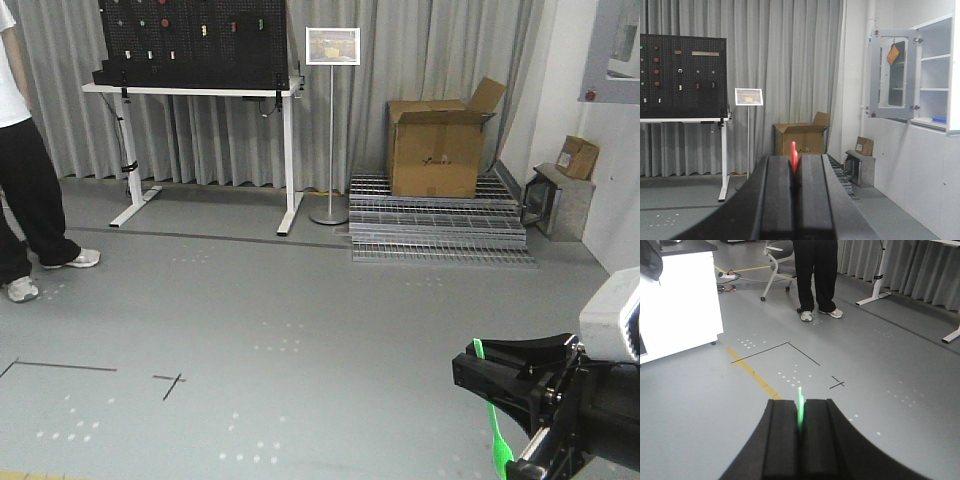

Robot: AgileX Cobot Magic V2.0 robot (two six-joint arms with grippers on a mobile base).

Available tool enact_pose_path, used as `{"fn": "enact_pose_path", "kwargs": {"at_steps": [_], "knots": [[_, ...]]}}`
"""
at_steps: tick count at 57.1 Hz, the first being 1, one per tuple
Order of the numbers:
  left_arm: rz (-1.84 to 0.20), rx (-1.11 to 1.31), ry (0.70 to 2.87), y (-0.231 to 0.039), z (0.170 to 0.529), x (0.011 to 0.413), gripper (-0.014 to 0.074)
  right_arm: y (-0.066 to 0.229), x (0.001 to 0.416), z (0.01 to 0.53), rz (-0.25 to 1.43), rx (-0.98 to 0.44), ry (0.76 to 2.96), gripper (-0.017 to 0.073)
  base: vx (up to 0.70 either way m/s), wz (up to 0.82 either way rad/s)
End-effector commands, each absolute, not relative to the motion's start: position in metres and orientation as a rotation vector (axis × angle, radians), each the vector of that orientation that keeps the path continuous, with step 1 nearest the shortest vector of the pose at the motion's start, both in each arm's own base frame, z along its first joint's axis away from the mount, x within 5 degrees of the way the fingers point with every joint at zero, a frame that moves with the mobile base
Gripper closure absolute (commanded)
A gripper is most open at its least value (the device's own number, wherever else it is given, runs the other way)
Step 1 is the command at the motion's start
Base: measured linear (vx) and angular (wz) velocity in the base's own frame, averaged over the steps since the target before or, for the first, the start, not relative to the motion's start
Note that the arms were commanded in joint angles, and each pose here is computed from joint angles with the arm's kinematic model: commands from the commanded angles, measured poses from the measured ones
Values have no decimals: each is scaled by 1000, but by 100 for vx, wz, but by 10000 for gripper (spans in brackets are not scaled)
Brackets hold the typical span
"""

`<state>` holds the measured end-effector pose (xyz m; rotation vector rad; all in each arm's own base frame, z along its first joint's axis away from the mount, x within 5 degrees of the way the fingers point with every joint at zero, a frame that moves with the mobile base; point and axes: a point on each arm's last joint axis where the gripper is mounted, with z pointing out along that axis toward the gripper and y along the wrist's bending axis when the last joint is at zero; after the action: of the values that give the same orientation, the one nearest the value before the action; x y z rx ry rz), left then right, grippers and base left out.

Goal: Sort red and green spoons into left cabinet
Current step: 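Drive the base away from the bench holding both spoons, then drive to the open white cabinet with the blue tray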

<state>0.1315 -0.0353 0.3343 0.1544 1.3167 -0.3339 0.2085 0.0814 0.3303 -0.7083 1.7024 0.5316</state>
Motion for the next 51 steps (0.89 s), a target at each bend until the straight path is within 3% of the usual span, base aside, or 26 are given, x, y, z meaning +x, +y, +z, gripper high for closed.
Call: {"fn": "enact_pose_path", "kwargs": {"at_steps": [1,51], "knots": [[-374,151,1226,-37,349,128,591,80,207,346,539,-668,1651,564,65,2],[-374,151,1227,-37,348,128,591,80,207,345,539,-668,1652,564,64,-4]]}}
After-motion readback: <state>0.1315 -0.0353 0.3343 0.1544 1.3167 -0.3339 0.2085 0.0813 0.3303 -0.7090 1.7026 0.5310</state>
